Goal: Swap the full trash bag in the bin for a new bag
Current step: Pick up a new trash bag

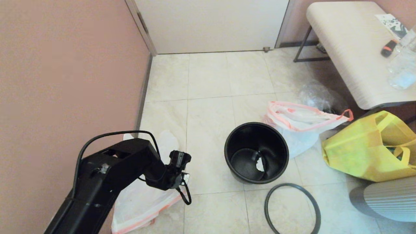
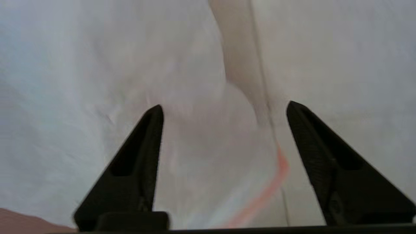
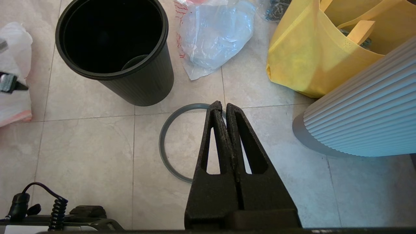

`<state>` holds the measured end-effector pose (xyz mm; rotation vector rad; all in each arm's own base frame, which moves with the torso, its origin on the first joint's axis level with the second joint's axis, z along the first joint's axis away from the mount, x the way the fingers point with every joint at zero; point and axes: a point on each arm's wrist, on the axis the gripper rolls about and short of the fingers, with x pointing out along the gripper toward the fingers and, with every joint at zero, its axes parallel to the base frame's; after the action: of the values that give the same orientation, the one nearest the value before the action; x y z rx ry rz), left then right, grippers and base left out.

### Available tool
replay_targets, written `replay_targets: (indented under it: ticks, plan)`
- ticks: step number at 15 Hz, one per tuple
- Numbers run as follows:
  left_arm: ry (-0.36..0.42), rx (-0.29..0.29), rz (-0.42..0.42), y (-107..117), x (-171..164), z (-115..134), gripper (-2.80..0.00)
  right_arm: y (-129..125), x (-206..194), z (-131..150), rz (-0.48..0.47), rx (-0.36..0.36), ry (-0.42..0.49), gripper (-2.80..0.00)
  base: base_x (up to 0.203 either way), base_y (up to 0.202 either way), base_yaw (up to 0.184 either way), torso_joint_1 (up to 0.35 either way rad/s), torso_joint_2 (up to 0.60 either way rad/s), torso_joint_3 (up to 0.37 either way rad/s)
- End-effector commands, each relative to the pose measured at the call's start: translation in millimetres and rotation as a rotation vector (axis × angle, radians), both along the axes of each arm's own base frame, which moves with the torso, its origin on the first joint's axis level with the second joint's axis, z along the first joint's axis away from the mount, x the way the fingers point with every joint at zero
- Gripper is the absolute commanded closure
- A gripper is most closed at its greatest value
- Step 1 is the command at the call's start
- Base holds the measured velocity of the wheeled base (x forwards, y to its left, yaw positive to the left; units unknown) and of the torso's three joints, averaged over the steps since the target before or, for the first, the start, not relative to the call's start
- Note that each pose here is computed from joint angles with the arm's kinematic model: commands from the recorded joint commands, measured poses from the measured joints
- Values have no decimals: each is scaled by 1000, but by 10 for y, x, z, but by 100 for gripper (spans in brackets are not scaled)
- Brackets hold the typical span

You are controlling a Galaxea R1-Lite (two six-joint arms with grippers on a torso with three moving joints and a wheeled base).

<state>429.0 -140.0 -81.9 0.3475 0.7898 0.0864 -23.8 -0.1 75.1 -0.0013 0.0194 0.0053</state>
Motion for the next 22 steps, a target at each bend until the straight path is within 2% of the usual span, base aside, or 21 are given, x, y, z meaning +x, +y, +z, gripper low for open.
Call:
replay_targets:
  ticks: [1,3,7,13,14,20,22]
  plan:
    - [-22,43,37,-14,72,-104,-280,0,2,0,1,0,2,0,0,0,0,0,0,0]
    - [-33,129,67,-24,104,-185,-280,0,2,0,2,0,2,0,0,0,0,0,0,0]
    - [-37,224,94,13,231,-308,-280,0,2,0,2,0,2,0,0,0,0,0,0,0]
    - [-17,307,170,91,399,-393,-280,0,2,0,1,0,2,0,0,0,0,0,0,0]
    - [-12,310,176,115,403,-389,0,0,2,0,2,0,2,0,0,0,0,0,0,0]
    - [-1,331,205,186,405,-374,0,0,2,0,2,0,2,0,0,0,0,0,0,0]
    - [10,336,217,204,394,-299,0,0,2,0,2,0,2,0,0,0,0,0,0,0]
